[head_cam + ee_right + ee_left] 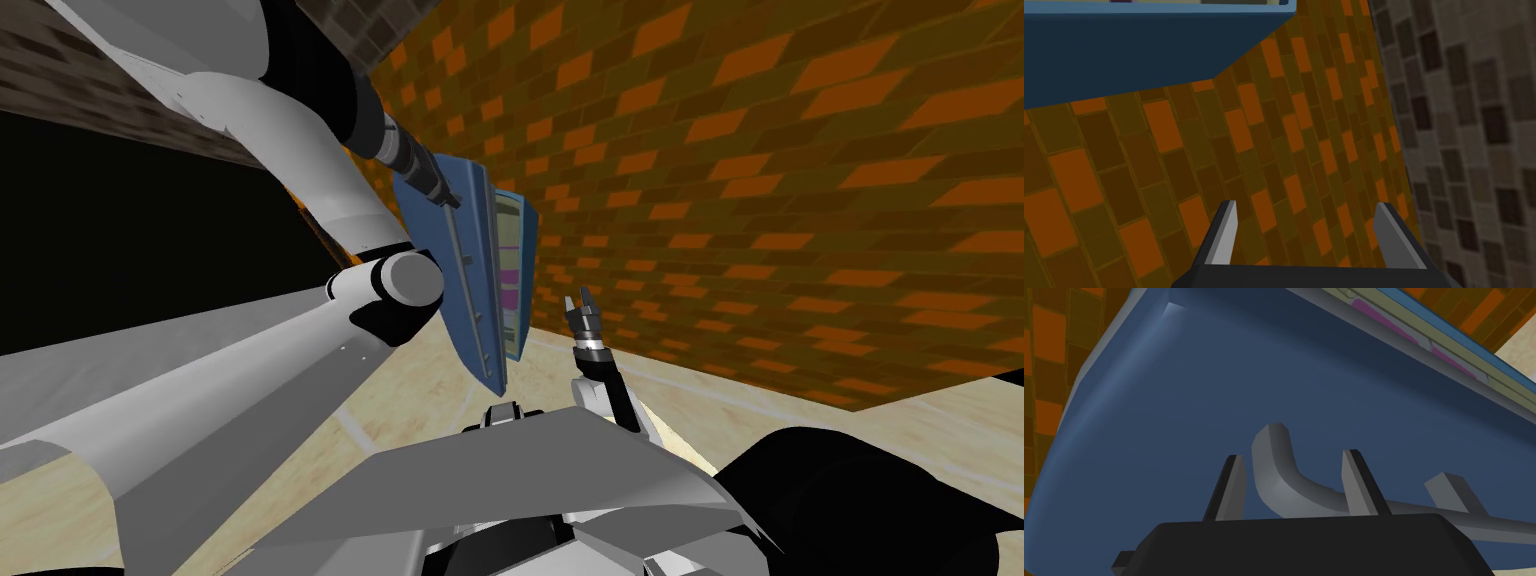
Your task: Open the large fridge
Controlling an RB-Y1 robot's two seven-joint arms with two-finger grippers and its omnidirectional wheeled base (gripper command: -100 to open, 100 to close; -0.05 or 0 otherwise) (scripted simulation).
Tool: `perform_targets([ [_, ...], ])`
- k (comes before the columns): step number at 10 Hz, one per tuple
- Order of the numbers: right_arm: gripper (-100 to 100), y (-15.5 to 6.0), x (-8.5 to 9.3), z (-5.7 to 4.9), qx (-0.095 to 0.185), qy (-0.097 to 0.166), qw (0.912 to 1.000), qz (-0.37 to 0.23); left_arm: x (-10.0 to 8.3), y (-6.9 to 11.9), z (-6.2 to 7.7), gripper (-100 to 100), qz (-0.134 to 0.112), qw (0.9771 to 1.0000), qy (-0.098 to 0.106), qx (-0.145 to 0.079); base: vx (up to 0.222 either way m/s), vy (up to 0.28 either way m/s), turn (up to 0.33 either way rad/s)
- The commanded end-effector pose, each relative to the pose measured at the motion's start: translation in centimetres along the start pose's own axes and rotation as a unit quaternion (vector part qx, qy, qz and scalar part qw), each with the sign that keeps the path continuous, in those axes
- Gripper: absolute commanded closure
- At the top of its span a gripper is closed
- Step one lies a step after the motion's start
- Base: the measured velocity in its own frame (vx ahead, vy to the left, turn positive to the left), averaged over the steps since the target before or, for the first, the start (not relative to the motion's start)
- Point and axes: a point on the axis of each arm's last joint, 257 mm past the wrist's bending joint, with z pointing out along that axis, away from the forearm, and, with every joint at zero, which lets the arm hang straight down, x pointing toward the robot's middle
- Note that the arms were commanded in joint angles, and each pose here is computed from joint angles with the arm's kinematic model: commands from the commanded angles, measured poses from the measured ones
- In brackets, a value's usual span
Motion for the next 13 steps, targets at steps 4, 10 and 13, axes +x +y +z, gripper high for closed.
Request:
perform_targets([
  [4, 0, 0.0, 0.0, 0.0, 0.0, 0.0, 1.0, 0.0, 2.5, 1.2, 0.4, 100, 0.014, 0.9986, 0.044, -0.027, -0.104, 0.24, -0.068],
  [10, 0, 0.0, 0.0, 0.0, 0.0, 0.0, 1.0, 0.0, 5.6, 2.9, 0.9, 100, 0.03, 0.9931, 0.097, -0.058, -0.068, 0.317, -0.057],
  [13, 0, 0.0, 0.0, 0.0, 0.0, 0.0, 1.0, 0.0, 7.1, 3.8, 1.1, 100, 0.038, 0.9889, 0.124, -0.074, -0.097, 0.292, -0.052],
])
